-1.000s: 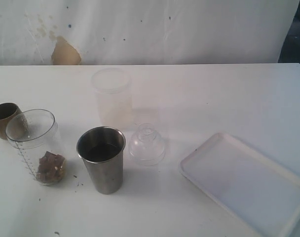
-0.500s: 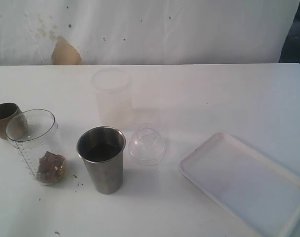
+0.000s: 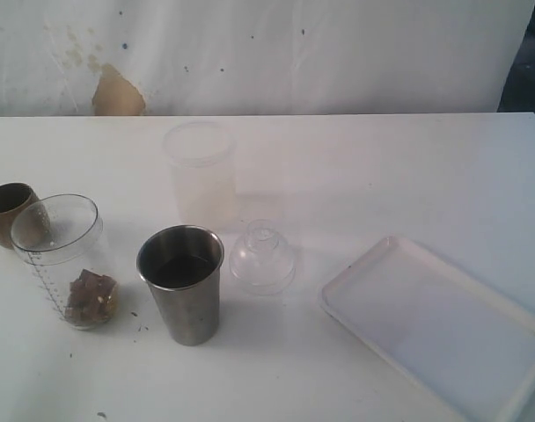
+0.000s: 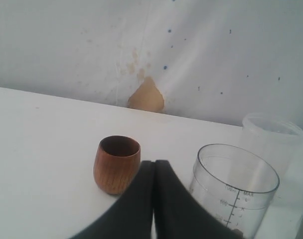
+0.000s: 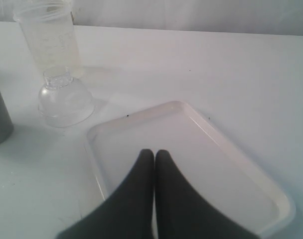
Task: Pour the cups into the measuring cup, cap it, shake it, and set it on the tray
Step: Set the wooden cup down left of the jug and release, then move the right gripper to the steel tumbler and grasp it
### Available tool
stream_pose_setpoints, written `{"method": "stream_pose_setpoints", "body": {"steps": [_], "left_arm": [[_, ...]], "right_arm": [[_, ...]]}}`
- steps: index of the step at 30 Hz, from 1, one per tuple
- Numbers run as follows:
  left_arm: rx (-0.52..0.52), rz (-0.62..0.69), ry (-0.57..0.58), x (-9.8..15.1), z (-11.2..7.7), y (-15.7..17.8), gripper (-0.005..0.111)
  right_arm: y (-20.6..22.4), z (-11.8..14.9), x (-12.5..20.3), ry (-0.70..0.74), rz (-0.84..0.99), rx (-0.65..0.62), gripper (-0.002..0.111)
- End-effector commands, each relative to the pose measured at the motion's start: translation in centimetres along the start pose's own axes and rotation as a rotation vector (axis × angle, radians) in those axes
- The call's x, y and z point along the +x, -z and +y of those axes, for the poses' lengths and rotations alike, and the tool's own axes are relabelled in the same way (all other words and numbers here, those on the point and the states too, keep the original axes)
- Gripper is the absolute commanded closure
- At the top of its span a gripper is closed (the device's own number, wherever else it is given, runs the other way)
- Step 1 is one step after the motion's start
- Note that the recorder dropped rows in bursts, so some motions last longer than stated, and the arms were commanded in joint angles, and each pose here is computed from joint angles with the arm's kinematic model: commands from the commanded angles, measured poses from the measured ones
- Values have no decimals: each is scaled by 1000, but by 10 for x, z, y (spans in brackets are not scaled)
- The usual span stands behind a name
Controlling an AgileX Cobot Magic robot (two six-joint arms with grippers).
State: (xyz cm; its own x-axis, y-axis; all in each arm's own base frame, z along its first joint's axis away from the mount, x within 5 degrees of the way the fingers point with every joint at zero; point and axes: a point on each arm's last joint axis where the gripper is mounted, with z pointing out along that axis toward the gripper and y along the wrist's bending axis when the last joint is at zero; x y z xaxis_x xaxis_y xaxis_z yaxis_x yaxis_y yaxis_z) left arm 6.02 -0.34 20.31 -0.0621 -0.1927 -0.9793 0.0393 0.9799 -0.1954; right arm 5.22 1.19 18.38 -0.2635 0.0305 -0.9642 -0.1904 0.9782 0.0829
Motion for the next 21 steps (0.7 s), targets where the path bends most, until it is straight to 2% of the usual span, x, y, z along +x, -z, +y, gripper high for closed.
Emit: {"method": "stream_pose_setpoints", "body": {"steps": [1,7,14,21], "left_arm": [[6,-15,-14,1,0,2,107],[9,-11,-10,1,0,2,107],[13,122,-71,13,0,2,107],[13,122,-71,13,0,2,107]], "right_arm": [[0,0,1,-2,0,-2,108],[0,0,1,-2,0,-2,108],[0,0,1,-2,0,-2,108],[0,0,1,-2,0,-2,108]]}}
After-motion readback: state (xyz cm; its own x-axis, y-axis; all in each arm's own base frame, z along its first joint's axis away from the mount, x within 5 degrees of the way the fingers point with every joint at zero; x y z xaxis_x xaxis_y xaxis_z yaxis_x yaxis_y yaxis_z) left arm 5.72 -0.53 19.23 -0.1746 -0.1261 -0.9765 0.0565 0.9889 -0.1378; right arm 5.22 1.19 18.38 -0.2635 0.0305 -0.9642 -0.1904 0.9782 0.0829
